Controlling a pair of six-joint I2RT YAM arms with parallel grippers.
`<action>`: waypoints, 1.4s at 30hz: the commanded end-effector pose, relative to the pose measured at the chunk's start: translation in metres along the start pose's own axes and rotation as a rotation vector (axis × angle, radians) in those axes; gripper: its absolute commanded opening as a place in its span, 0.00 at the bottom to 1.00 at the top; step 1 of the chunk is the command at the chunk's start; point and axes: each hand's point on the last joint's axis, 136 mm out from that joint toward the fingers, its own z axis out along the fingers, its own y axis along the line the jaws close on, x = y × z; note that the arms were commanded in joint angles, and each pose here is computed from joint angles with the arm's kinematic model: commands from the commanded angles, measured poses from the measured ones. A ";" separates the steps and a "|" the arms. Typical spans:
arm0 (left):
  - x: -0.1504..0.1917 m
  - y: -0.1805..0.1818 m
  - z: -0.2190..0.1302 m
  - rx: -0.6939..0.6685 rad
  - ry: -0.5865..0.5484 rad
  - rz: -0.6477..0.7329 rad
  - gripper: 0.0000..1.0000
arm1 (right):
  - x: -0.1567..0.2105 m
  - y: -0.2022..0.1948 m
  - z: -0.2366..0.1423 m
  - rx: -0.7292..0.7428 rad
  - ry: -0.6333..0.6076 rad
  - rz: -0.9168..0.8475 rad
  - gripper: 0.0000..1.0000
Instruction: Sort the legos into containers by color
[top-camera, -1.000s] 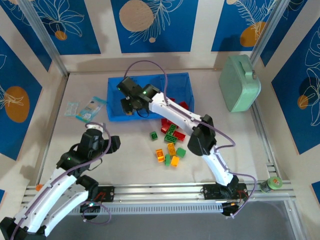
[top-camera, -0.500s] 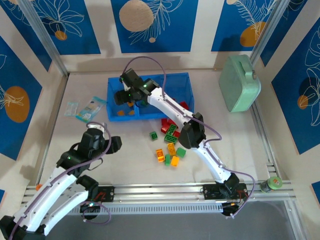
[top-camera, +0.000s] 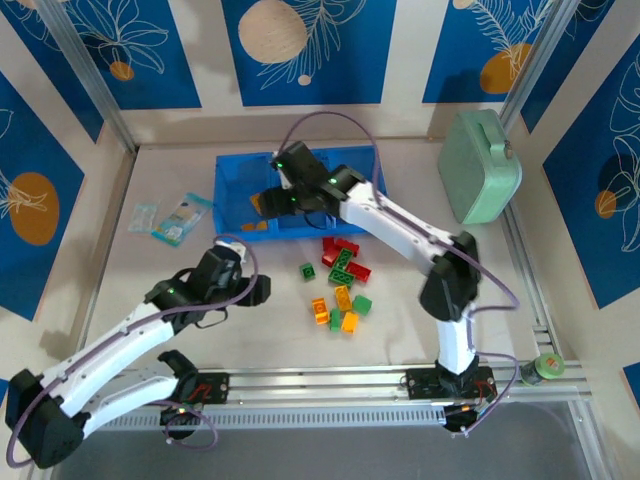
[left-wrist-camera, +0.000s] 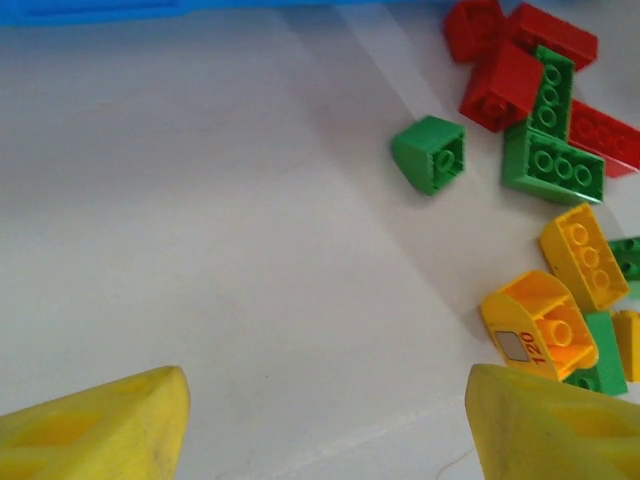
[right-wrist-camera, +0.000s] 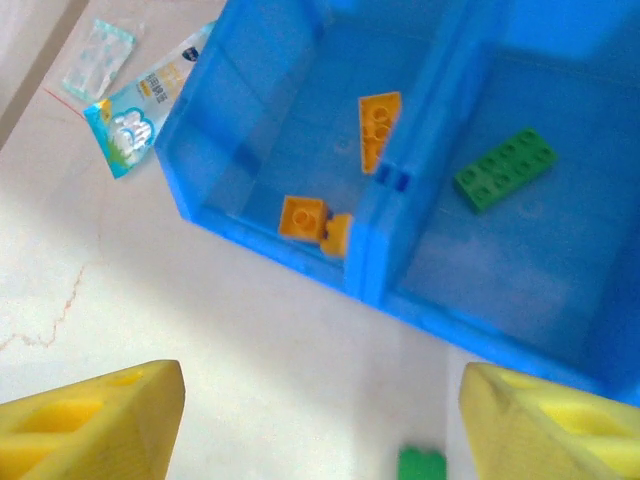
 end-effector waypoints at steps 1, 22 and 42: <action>-0.015 -0.033 0.003 0.086 -0.021 0.043 0.73 | -0.004 -0.022 -0.029 0.009 -0.105 0.083 0.74; -0.002 -0.087 0.089 -0.022 0.135 0.043 0.74 | 0.140 -0.119 -0.064 0.157 -0.015 0.301 0.75; -0.022 -0.056 0.165 -0.226 0.211 0.012 0.62 | 0.180 -0.149 -0.093 0.188 -0.058 0.383 0.74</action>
